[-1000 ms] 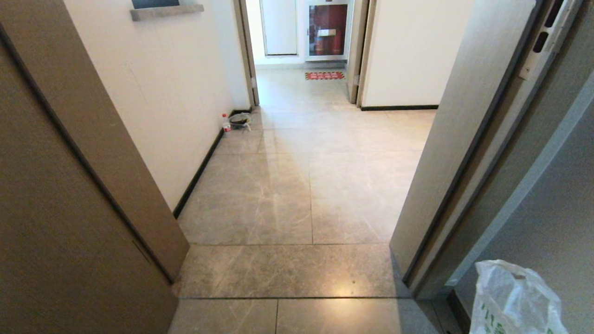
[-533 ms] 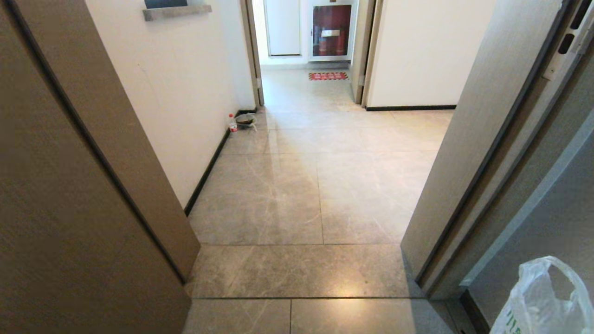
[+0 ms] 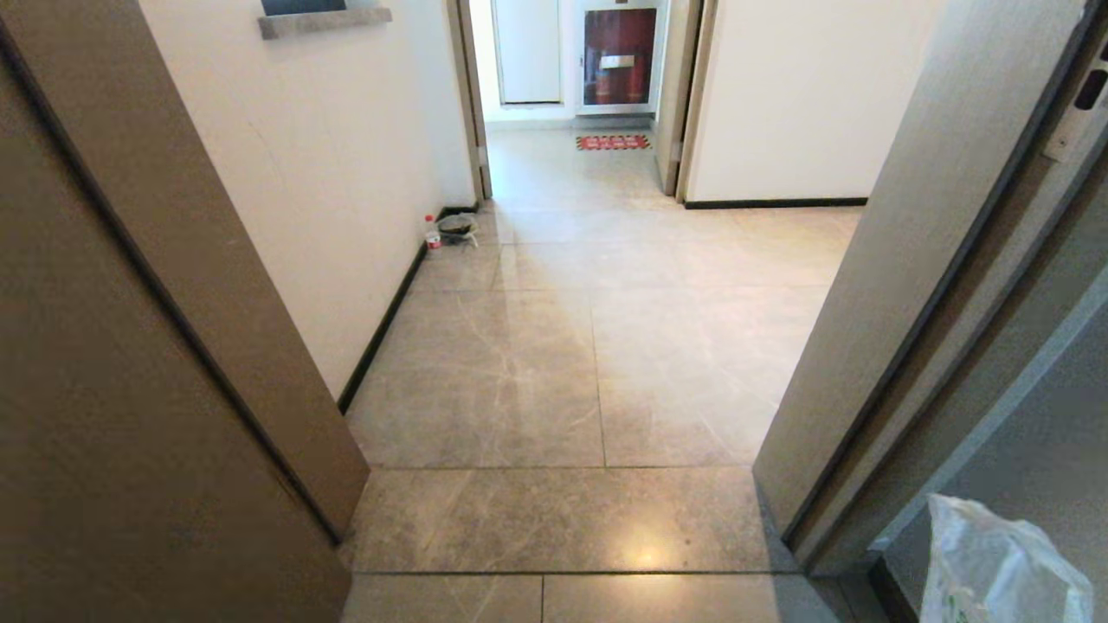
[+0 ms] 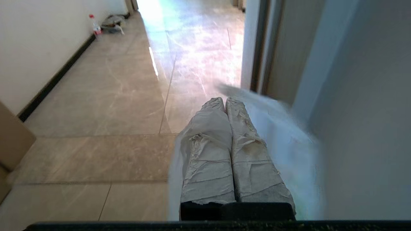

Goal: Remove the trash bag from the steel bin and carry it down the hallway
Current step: Put the trash bag at the door

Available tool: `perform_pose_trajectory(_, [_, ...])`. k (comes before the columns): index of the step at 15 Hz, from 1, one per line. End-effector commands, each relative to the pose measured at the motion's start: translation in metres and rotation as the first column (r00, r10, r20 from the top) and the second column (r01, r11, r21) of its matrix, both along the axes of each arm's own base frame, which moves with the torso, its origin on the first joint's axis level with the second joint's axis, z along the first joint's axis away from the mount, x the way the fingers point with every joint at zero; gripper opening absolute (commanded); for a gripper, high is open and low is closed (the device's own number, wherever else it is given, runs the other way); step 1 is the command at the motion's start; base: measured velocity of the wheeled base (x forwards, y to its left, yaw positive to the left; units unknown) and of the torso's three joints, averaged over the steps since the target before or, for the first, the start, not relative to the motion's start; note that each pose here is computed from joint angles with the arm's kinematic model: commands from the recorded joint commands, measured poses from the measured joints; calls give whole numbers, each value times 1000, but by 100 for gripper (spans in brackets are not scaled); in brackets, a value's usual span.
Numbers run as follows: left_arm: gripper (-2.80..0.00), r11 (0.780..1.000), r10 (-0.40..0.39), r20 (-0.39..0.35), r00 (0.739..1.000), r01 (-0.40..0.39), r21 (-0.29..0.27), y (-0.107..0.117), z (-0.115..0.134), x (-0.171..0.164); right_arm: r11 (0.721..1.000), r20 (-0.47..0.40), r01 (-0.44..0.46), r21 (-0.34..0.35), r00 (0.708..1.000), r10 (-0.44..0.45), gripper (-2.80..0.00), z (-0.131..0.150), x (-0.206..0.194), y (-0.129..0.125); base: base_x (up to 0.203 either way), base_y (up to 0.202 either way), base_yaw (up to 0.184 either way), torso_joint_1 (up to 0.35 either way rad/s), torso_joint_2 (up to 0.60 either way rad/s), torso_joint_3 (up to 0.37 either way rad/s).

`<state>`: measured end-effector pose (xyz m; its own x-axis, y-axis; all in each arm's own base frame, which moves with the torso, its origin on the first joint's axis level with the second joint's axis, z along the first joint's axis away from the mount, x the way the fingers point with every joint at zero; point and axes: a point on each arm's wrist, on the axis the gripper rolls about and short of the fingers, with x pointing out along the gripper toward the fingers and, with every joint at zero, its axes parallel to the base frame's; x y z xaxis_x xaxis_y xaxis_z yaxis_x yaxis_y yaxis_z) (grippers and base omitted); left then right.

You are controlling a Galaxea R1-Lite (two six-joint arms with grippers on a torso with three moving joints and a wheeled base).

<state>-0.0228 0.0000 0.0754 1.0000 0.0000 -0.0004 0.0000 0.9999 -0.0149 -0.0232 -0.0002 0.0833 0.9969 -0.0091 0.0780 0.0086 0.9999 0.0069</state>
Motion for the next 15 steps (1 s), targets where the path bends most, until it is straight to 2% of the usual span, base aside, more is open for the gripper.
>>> perform_pose_trajectory(1, [-280, 1000, 0, 0, 1000, 0, 0, 0, 0, 0, 1000, -29, 0, 0, 1000, 0, -280, -8, 2, 0, 196, 0, 1, 4, -1, 2])
perform_pose_trajectory(15, [-280, 1000, 2, -1, 1000, -2, -2, 0, 0, 0, 1000, -29, 2, 0, 1000, -2, -280, -8, 2, 0, 191, 0, 1, 3, 2, 2])
